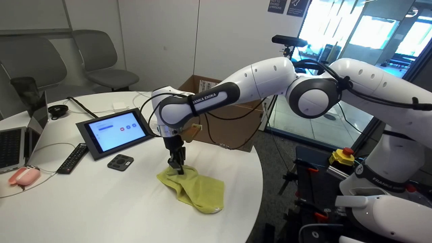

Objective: Put the marker on the towel, fold the towel, and then put the folded towel in the box

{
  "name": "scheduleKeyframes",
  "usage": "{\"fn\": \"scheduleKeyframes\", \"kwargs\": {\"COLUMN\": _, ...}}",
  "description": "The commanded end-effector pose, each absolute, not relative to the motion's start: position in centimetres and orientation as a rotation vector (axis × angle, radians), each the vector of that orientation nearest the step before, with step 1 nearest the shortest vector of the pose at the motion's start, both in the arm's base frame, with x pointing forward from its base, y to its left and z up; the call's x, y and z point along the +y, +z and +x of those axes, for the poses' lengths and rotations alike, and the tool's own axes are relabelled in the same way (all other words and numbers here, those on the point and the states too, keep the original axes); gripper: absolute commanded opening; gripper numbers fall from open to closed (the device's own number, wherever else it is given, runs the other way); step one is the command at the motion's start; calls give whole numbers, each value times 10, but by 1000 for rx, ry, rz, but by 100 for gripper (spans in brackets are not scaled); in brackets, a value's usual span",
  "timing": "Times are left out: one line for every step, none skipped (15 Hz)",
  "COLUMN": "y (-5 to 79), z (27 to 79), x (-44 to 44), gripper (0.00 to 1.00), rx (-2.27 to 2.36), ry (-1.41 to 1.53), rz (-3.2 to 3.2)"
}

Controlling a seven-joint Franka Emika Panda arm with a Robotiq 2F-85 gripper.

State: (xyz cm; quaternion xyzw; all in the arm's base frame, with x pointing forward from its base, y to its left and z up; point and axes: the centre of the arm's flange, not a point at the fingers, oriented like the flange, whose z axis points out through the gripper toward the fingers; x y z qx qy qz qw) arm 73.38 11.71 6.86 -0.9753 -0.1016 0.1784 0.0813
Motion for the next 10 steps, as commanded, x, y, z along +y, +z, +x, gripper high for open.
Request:
{"fn": "scheduleKeyframes", "kwargs": {"y": 110, "z": 673, "x": 91, "gripper": 14, "rx": -226, "ry": 500, "rz": -2850}}
{"fn": "scheduleKeyframes", "kwargs": {"y": 117, "z": 673, "x": 90, "gripper": 14, "rx": -199, "ry": 490, "rz": -2834}}
{"fn": "scheduleKeyframes", "kwargs": {"y": 125, "z": 672, "x": 88, "gripper": 14, "rx": -164, "ry": 486, "rz": -2840}}
{"fn": "scheduleKeyframes", "kwargs": {"y": 133, "z": 672, "x": 85, "gripper": 14, "rx": -129, "ry": 488, "rz": -2834}}
{"fn": "scheduleKeyframes", "kwargs": {"y": 142, "z": 670, "x": 85, "gripper": 14, "rx": -96, "ry": 495, "rz": -2818}}
{"fn": "scheduleKeyframes", "kwargs": {"y": 150, "z": 666, "x": 85, "gripper": 14, "rx": -51, "ry": 515, "rz": -2814}}
{"fn": "scheduleKeyframes", "kwargs": {"y": 156, "z": 663, "x": 86, "gripper": 14, "rx": -14, "ry": 534, "rz": -2816}}
{"fn": "scheduleKeyframes", "kwargs": {"y": 161, "z": 659, "x": 89, "gripper": 14, "rx": 31, "ry": 549, "rz": -2814}}
{"fn": "scheduleKeyframes", "kwargs": {"y": 165, "z": 653, "x": 94, "gripper": 14, "rx": 72, "ry": 561, "rz": -2815}}
{"fn": "scheduleKeyframes", "kwargs": {"y": 167, "z": 644, "x": 99, "gripper": 14, "rx": 110, "ry": 579, "rz": -2818}}
